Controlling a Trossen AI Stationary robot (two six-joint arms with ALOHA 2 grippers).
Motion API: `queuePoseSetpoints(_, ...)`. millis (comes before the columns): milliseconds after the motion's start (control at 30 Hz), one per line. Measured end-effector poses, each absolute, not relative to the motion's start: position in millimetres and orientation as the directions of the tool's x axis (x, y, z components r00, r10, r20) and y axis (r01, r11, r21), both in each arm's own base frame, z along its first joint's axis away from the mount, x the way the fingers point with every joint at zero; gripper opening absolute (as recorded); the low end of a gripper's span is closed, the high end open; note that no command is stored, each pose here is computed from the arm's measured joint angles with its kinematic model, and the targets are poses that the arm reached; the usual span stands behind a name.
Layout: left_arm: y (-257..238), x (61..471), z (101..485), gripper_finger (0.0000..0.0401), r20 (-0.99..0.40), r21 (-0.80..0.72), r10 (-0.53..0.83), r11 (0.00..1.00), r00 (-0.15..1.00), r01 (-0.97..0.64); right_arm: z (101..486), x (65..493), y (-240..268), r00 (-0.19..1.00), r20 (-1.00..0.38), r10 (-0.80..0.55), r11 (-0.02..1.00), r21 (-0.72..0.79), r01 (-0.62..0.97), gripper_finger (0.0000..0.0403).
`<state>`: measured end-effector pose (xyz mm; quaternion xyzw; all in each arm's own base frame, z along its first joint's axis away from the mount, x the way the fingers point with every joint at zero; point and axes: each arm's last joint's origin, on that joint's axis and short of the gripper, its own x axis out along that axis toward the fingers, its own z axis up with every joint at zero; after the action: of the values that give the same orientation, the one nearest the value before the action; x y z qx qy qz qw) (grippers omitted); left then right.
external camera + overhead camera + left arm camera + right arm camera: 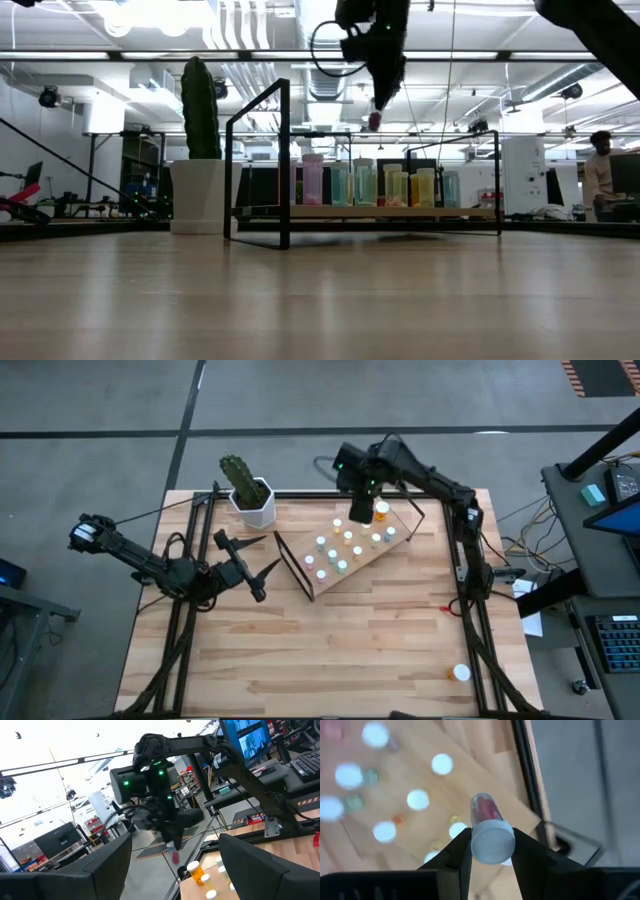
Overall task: Pick and place medicine bottles onto shelf by color
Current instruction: Put the blue pill bottle on the shelf aligned with the other blue pill bottle
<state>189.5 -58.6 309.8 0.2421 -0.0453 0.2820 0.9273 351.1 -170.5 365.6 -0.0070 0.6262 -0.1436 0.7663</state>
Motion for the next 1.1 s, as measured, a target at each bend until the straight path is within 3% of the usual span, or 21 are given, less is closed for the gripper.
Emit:
queuePoseSetpoints(100, -59, 190, 310, 0.0280, 0.220, 0.423, 0.501, 0.724, 0.837, -0.545, 368, 341, -179, 0.204, -0.964, -0.172, 0.931, -0.092, 0.352, 0.0105)
queuePoseSetpoints(300, -59, 190, 310, 0.0280, 0.220, 0.423, 0.501, 0.724, 0.837, -0.544, 363, 317, -181, 0.166, -0.978, -0.124, 0.906, -0.043, 0.421, 0.0105)
queuePoseSetpoints(500, -59, 190, 310, 0.0280, 0.219, 0.423, 0.501, 0.725, 0.837, -0.544, 346, 293, -174, 0.081, -0.994, -0.077, 0.900, -0.034, 0.434, 0.0105)
queuePoseSetpoints(667, -59, 190, 310, 0.0280, 0.220, 0.422, 0.501, 0.725, 0.837, -0.544, 325, 285, -176, 0.081, -0.993, -0.081, 0.892, -0.036, 0.450, 0.0105)
queuePoseSetpoints(1100, -58, 190, 310, 0.0280, 0.220, 0.437, 0.502, 0.716, 0.836, -0.545, 278, 297, -192, 0.035, -0.998, -0.060, 0.908, -0.040, 0.418, 0.0105)
